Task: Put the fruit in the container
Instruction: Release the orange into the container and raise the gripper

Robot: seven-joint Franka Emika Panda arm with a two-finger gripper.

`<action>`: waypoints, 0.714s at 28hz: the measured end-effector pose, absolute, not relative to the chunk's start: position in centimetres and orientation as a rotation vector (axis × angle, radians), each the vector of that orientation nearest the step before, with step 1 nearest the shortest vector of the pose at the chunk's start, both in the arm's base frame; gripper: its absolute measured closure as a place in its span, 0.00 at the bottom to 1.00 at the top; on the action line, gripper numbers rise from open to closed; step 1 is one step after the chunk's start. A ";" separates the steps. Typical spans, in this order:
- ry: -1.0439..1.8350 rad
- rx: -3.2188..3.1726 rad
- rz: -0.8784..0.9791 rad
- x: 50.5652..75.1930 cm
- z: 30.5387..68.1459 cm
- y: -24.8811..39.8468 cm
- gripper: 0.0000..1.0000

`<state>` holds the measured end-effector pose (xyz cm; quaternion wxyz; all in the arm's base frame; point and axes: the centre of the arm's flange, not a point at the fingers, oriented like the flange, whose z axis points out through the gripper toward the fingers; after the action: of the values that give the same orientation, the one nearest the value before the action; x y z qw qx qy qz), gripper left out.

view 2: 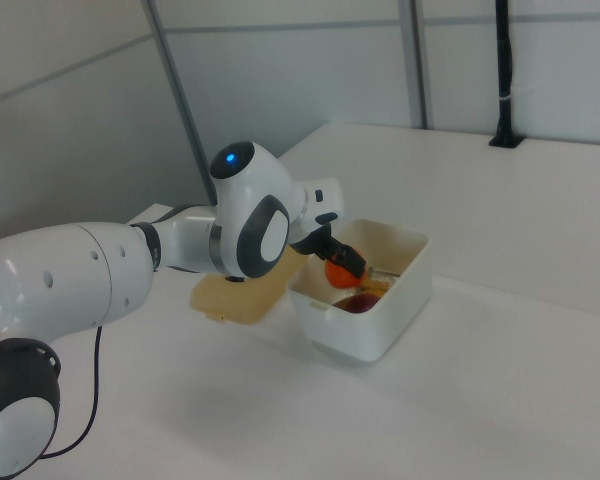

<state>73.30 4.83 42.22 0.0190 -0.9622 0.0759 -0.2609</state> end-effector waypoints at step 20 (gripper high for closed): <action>0.266 -3.239 -0.248 67.0 49.9 1.8 0.00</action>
<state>67.04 1.81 49.90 -0.0588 -0.9920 0.0813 -0.0761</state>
